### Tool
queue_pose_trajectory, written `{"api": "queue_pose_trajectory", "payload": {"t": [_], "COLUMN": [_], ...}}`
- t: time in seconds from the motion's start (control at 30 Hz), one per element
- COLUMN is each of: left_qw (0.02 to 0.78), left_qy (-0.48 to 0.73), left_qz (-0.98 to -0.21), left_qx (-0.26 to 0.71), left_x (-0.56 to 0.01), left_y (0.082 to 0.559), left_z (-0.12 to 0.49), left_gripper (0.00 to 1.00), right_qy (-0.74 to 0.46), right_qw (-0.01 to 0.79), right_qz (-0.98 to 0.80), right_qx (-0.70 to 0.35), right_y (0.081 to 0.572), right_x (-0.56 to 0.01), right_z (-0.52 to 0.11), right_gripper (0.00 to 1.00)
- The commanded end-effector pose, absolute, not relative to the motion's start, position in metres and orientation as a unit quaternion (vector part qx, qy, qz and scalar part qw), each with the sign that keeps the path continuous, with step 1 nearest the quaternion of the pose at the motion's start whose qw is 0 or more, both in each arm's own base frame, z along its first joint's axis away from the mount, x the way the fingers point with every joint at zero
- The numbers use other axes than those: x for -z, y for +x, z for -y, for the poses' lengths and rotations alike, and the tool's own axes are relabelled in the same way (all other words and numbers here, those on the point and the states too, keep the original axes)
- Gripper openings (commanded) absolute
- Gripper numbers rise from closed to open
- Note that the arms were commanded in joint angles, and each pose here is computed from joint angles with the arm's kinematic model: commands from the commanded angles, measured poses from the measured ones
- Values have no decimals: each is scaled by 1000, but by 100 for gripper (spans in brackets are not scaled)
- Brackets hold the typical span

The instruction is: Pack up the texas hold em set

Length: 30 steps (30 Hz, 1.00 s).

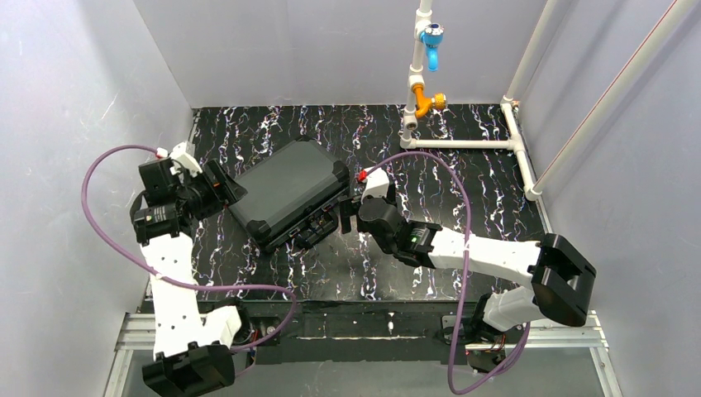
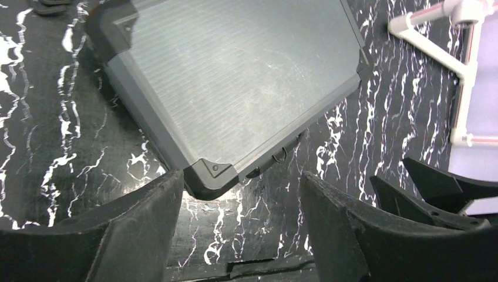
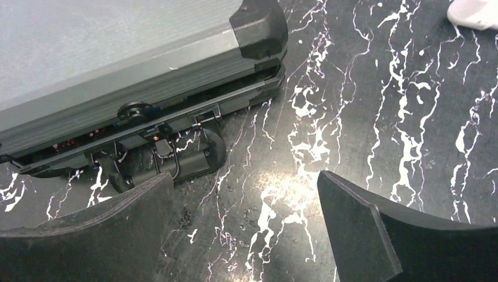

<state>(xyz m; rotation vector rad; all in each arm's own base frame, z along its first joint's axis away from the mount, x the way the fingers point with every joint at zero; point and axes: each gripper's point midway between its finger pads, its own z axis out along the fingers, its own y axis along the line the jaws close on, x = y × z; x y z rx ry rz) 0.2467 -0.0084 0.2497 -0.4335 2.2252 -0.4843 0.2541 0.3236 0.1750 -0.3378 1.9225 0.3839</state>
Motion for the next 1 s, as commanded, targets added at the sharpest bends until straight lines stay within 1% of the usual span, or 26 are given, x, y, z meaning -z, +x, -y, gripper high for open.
{"api": "queue_pose_trajectory", "payload": {"t": [0.0, 0.23, 0.37, 0.6, 0.67, 0.8, 0.97], "left_qw": [403, 361, 331, 272, 263, 248, 227], "left_qy": [-131, -85, -57, -15, -8, 2, 16], "left_qz": [-880, -904, -917, -936, -939, -944, -949], "left_qx": [214, 212, 215, 224, 223, 217, 218], "left_x": [-259, -243, -229, -202, -197, -184, -167], "left_y": [262, 282, 289, 297, 299, 303, 305], "left_z": [26, 49, 66, 94, 97, 99, 106], "left_gripper": [69, 64, 62, 53, 49, 36, 25], "right_qy": [-129, -136, -162, -178, -178, -175, -164], "right_qw": [538, 519, 492, 463, 464, 464, 458], "right_qz": [-815, -827, -837, -848, -846, -844, -845], "right_qx": [-170, -166, -179, -186, -193, -206, -222], "right_y": [252, 248, 240, 234, 233, 232, 230], "right_x": [-167, -157, -145, -129, -130, -131, -126], "right_z": [-325, -325, -336, -347, -349, -353, -357], "right_gripper": [100, 100, 100, 100, 100, 100, 100]}}
